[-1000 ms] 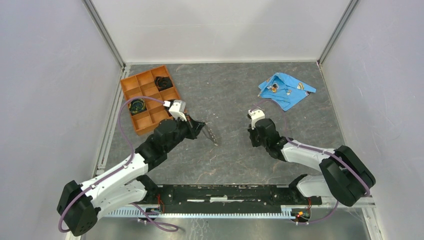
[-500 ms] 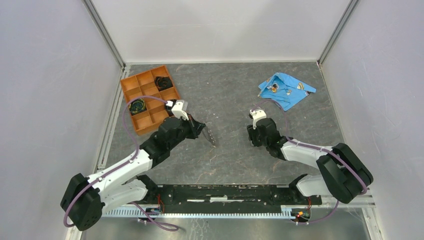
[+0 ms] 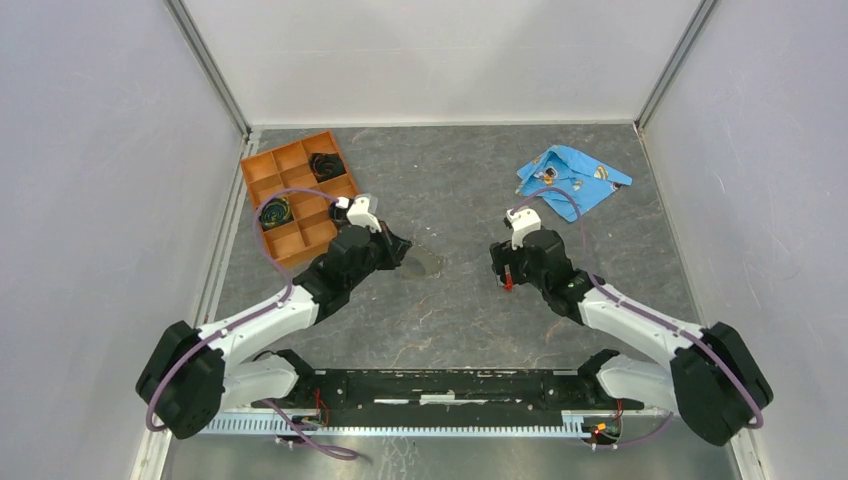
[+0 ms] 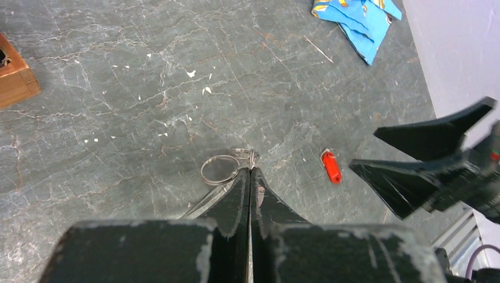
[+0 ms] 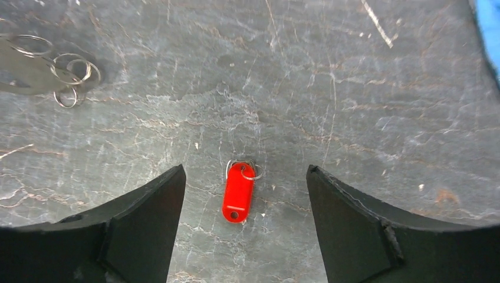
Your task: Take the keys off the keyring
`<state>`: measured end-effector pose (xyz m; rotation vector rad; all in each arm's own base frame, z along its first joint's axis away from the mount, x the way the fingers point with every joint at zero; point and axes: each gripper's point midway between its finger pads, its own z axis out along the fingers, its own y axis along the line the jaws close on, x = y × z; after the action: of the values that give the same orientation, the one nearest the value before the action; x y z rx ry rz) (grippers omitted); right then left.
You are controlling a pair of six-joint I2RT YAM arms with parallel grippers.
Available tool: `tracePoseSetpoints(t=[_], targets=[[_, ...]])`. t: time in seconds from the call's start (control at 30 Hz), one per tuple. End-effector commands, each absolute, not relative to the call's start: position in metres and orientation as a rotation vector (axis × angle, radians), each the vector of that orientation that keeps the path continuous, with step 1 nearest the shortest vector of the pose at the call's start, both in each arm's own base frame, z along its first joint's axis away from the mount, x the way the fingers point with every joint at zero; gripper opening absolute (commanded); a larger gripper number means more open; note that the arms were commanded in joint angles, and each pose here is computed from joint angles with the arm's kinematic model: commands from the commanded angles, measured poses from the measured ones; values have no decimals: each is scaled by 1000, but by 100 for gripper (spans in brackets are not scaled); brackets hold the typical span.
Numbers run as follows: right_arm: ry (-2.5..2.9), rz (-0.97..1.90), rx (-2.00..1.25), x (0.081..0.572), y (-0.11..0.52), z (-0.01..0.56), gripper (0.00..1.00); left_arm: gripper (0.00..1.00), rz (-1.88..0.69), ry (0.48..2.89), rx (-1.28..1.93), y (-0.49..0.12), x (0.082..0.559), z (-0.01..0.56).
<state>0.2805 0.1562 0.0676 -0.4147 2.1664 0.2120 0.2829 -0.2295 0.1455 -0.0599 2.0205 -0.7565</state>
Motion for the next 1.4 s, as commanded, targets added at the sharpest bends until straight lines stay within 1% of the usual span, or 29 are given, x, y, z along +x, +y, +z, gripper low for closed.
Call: tracePoseSetpoints(t=[0.0,0.2,0.3,0.33,0.5,0.7,0.77,0.8,0.87,0.9,0.97,1.13,1.2,1.27,1.37], targets=[[2047,250,-425,288,162,116,84,2,-763,1972,-140,-233,303,157],[1973,325,-458,276,167,149,88,2,-732,1977,-146,-240,321,150],[1944,388,-495,268,173,161,97,2,-686,1991,-162,-240,331,141],[1937,401,-503,266,175,164,98,2,-663,1999,-174,-238,333,135],[1902,415,-509,261,173,179,98,4,-591,2021,-218,-234,346,114],[1895,420,-506,257,171,182,98,4,-485,2050,-235,-229,360,86],[1895,419,-508,256,171,182,98,7,-478,2053,-234,-231,363,83],[1897,418,-510,256,170,181,98,10,-477,2052,-233,-232,365,83],[1899,415,-509,256,169,180,98,11,-479,2049,-224,-234,367,86],[1900,413,-507,256,169,180,98,13,-479,2048,-224,-234,368,87],[1900,403,-501,256,167,181,98,22,-485,2042,-218,-236,369,93],[1895,356,-447,260,157,189,98,40,-492,2030,-193,-236,367,111],[1891,335,-419,262,153,194,98,46,-509,2017,-179,-236,364,125],[1890,311,-382,264,148,200,98,56,-530,2006,-161,-236,360,141],[1887,291,-359,266,144,209,98,68,-565,1989,-104,-236,349,172]])
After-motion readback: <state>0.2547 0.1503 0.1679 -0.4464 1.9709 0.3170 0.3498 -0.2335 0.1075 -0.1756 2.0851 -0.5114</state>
